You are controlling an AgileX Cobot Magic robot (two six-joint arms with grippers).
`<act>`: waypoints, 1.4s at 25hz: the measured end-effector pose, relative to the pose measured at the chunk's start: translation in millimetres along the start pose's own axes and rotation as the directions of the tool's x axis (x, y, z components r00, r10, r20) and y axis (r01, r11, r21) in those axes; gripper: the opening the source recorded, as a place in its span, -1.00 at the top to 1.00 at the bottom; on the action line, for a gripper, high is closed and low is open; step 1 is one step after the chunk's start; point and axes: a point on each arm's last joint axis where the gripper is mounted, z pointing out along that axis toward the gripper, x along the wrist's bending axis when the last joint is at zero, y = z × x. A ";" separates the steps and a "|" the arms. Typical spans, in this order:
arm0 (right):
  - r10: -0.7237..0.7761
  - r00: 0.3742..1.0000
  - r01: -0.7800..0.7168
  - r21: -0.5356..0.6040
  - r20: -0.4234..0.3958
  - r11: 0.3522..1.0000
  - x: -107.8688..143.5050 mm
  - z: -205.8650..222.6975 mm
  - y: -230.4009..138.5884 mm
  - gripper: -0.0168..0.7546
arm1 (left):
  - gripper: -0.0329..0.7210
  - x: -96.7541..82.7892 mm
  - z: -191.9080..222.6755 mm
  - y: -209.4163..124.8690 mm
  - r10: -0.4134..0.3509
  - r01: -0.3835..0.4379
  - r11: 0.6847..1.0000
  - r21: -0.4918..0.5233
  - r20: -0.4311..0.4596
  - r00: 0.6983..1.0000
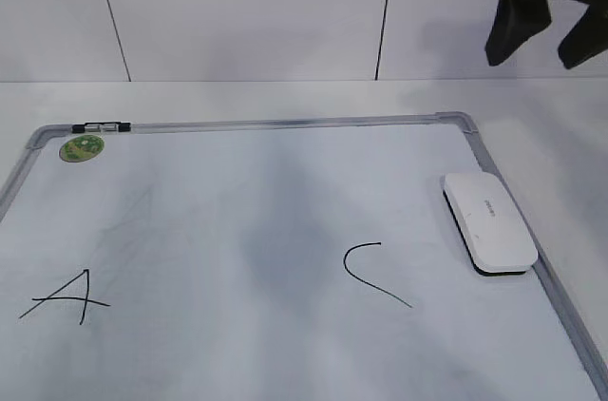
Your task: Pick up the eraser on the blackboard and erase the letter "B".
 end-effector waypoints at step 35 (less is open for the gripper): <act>-0.043 0.999 0.047 -0.425 0.019 0.904 -44.0 -148.2 -223.9 -0.48 | 0.28 -53.4 -170.0 -258.9 0.123 -0.172 0.775 -0.608 -0.122 0.985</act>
